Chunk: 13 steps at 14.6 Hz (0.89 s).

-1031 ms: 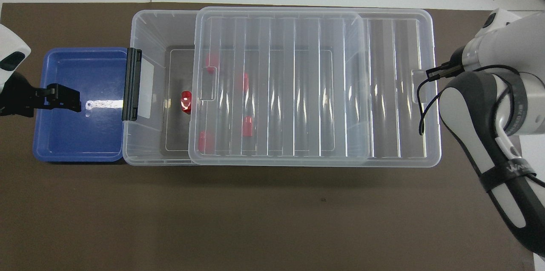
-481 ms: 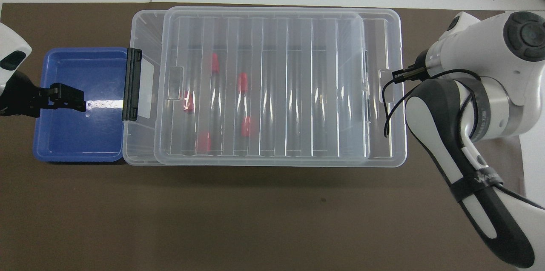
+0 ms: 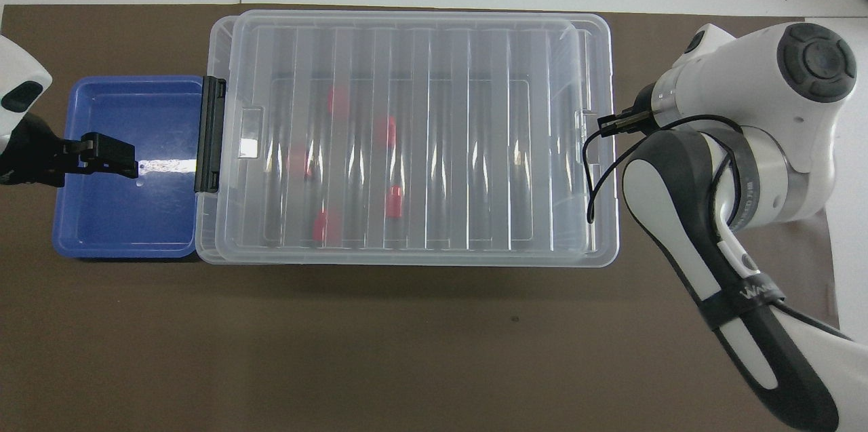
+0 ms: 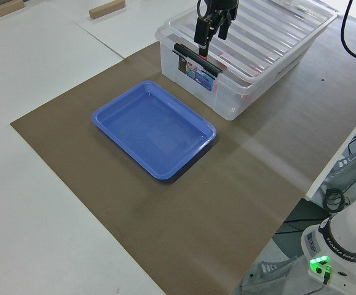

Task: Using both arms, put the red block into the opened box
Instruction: 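Release the lid and draw the right gripper back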

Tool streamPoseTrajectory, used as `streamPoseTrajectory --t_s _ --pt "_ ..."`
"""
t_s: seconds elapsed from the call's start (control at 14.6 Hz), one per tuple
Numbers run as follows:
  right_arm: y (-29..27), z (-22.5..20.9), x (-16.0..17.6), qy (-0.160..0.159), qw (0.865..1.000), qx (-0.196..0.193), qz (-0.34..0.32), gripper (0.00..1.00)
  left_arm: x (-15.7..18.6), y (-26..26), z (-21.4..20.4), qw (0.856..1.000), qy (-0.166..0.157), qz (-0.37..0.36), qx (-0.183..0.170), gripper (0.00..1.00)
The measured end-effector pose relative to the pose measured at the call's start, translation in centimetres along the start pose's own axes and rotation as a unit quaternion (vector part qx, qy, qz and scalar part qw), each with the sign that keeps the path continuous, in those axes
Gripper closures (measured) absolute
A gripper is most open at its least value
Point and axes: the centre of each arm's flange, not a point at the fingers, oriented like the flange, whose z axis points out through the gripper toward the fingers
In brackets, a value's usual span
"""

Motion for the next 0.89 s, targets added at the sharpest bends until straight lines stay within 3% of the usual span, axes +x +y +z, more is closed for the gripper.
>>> streamPoseTrajectory --t_s 0.34,0.55,0.89 --pt "-0.4 0.1 -0.1 -0.003 1.0 0.011 0.003 0.99 -1.1 -0.6 -4.3 0.999 0.036 -0.004 0.001 0.0" --pt "-0.4 0.2 -0.1 -0.005 1.0 0.011 0.003 0.99 -2.4 -0.9 -5.9 0.999 0.035 -0.003 0.019 0.0" --pt "-0.5 0.3 -0.2 -0.01 1.0 0.012 0.003 0.99 -2.3 -1.1 -5.7 0.999 0.037 -0.004 0.021 0.0"
